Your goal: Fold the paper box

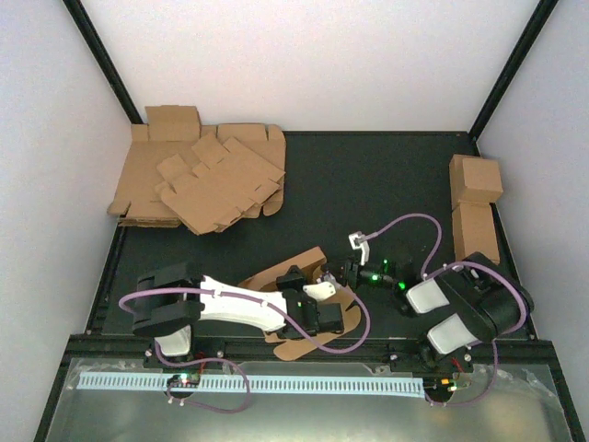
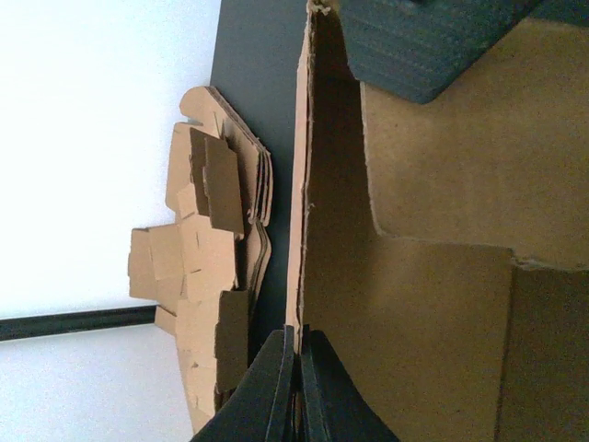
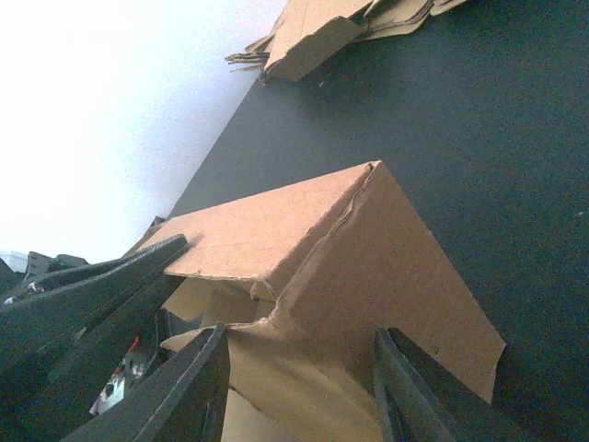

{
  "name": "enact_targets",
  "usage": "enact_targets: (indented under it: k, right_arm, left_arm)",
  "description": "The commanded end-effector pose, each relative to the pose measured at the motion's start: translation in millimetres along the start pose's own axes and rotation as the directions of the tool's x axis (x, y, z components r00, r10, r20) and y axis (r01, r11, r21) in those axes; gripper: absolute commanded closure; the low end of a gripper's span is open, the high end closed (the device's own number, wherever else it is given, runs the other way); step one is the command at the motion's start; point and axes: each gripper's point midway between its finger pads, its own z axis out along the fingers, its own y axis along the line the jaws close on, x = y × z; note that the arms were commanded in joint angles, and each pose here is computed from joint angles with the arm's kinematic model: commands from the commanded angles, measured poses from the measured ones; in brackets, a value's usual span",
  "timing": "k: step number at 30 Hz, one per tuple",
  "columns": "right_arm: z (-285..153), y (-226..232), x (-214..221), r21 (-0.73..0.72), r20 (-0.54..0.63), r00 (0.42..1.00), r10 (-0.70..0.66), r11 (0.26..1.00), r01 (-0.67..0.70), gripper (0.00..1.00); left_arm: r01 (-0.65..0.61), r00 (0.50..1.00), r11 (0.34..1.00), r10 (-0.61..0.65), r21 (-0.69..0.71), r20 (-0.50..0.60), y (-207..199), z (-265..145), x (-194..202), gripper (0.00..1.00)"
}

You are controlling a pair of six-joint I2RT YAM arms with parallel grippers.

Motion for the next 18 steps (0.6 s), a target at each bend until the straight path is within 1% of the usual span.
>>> enact_targets:
  k: [1, 3, 4, 6, 9, 14, 16, 18]
  right_arm:
    - [5, -5, -6, 0.039, 0.024, 0.998, -0.06, 0.998, 0.059, 0.55]
    - [2, -20, -2, 0.124, 0.019, 0.998, -0.052, 0.991, 0.05, 0.58]
    - [0, -24, 0, 0.152, 0.016, 0.999, -0.051, 0.987, 0.048, 0.58]
    - [-3, -25, 3, 0.174, 0.024, 0.998, -0.06, 0.983, 0.055, 0.56]
    - [-5, -23, 7, 0.199, 0.022, 0.996, -0.085, 0.977, 0.079, 0.55]
    - [6, -23, 3, 0.264, 0.005, 0.987, -0.162, 0.952, 0.155, 0.53]
    - [9, -25, 0, 0.297, 0.013, 0.983, -0.186, 0.939, 0.173, 0.51]
    - [10, -29, -3, 0.332, 0.033, 0.979, -0.203, 0.926, 0.18, 0.52]
  left_arm:
    - [0.066, 0.997, 0.998, -0.067, 0.007, 0.042, 6, -6, -10, 0.98]
    - [0.07, 0.997, 0.998, -0.07, 0.007, 0.043, 7, -6, -9, 0.98]
    - [0.071, 0.996, 0.997, -0.072, 0.008, 0.044, 8, -7, -9, 0.98]
    - [0.077, 0.996, 0.997, -0.078, 0.01, 0.048, 10, -7, -10, 0.98]
    - [0.078, 0.995, 0.997, -0.079, 0.01, 0.054, 12, -8, -12, 0.98]
    - [0.069, 0.996, 0.998, -0.069, 0.01, 0.062, 12, -9, -15, 0.98]
    - [0.066, 0.996, 0.998, -0.067, 0.014, 0.063, 11, -9, -15, 0.98]
    - [0.07, 0.995, 0.997, -0.071, 0.021, 0.065, 10, -9, -16, 0.98]
